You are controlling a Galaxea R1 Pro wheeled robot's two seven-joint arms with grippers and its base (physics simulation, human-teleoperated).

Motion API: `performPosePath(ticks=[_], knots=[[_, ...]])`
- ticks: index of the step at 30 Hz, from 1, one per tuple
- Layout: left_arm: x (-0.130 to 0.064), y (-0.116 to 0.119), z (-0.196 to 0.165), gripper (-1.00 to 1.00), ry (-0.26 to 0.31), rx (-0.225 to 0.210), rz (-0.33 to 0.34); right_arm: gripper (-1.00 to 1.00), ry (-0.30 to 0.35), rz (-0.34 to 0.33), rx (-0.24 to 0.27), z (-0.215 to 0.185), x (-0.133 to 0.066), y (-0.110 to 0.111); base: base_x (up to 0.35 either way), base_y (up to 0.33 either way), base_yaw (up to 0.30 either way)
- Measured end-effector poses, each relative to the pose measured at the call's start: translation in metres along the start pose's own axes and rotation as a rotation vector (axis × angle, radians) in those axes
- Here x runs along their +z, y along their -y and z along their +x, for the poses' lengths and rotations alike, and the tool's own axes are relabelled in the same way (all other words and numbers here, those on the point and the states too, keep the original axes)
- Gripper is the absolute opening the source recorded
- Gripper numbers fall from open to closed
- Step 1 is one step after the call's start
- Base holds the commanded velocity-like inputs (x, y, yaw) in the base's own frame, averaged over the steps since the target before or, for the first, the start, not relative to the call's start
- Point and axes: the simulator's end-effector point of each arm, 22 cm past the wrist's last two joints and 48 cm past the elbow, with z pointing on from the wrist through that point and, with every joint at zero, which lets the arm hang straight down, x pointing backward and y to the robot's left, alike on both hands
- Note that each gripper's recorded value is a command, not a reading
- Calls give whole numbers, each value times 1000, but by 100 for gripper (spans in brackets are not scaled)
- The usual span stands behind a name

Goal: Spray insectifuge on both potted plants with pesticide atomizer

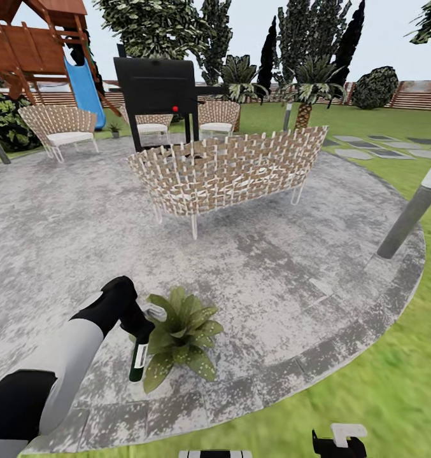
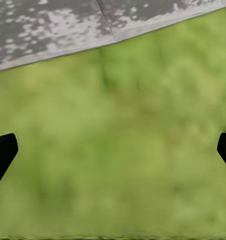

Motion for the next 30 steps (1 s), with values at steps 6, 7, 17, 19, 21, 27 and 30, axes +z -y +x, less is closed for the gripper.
performPosePath(ticks=[6, 7, 17, 19, 21, 27, 30], knots=[[0, 1, 0, -100, 0, 0, 1, 100, 0, 0, 0, 0, 0, 0, -80, 266, -108], [0, 1, 0, -100, 0, 0, 2, 100, 0, 0, 0, 0, 0, 0, -4, 301, -249], [6, 2, 5, -100, -10, 0, 6, 100, -1, 0, 0, 0, 0, 0, -103, 277, -207], [5, 2, 5, -100, -9, 0, 5, 100, -1, 0, 0, 0, 0, 0, -227, 238, -21], [6, 2, 5, -100, -10, 0, 6, 100, -1, 0, 0, 0, 0, 0, -187, 256, -8], [7, 3, 6, -100, -14, 3, 6, 100, 0, 0, 0, 0, 0, 0, -21, 295, -118], [9, 5, 7, -100, -20, 4, 10, 100, 0, 0, 0, 0, 0, 0, -1, 244, -272]])
